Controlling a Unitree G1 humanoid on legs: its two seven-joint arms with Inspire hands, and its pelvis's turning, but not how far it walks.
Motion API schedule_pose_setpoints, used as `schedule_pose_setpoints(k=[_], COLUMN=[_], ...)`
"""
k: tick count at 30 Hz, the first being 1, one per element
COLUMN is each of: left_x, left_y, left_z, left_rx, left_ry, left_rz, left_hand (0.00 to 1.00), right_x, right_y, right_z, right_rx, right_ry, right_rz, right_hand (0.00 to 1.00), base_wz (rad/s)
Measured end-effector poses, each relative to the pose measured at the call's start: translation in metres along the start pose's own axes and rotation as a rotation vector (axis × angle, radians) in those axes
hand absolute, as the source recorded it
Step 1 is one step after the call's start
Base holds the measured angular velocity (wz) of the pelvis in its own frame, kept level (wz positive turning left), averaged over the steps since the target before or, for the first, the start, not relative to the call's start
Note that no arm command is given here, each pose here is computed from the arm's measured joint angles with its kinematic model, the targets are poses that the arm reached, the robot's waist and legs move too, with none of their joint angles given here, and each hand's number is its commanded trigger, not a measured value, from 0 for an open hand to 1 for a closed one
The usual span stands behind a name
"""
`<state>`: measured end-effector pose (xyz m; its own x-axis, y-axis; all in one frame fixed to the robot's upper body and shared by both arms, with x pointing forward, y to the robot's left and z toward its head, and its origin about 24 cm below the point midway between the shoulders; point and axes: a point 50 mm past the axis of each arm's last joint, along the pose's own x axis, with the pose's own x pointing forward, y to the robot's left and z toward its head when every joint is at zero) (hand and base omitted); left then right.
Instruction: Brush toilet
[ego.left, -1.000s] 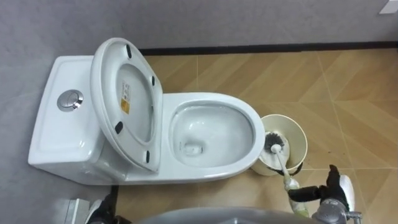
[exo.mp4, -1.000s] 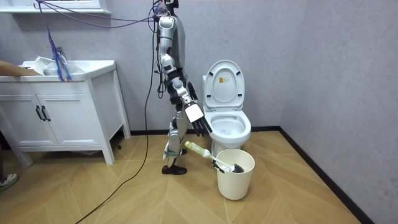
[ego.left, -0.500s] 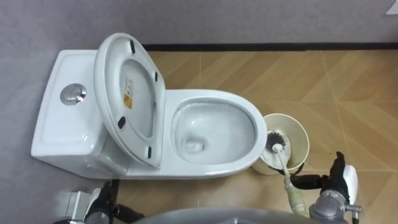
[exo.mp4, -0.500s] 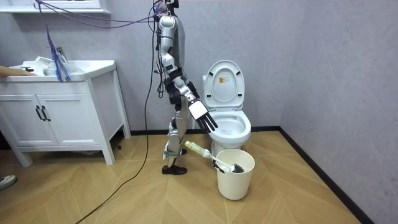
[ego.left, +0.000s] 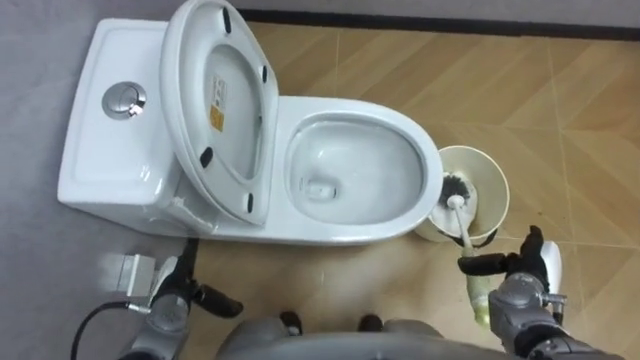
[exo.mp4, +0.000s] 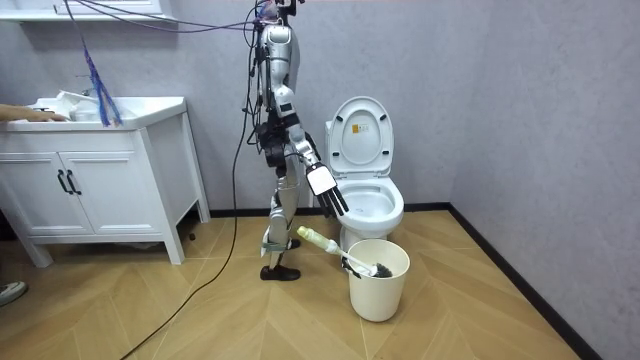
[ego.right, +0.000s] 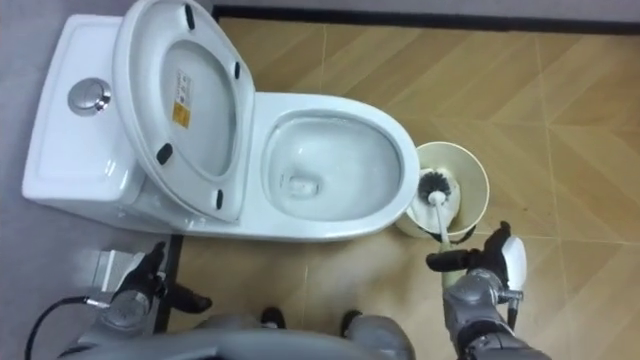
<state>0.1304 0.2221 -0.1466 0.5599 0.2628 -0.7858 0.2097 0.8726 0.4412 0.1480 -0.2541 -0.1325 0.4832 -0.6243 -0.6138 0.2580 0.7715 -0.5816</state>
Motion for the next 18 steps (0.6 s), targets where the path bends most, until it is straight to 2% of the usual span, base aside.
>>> schedule_pose_setpoints(k=[9,11,18], left_x=[0.014,0.015,0.014], left_y=[0.009,0.007,0.005], left_z=[0.066,0.083,0.104], left_rx=[0.032,0.052,0.021], left_ry=[-0.154,-0.201,-0.255], left_rz=[0.016,0.009,0.000], left_hand=[0.00,0.00,0.00], right_x=[0.018,0.019,0.022], right_y=[-0.014,-0.016,-0.022], right_z=[0.056,0.060,0.057], right_rx=[0.051,0.039,0.020], right_ry=[-0.078,-0.076,-0.036], right_rz=[-0.047,-0.051,-0.064], right_hand=[0.00,0.00,0.00], base_wz=[0.08,0.13,0.08])
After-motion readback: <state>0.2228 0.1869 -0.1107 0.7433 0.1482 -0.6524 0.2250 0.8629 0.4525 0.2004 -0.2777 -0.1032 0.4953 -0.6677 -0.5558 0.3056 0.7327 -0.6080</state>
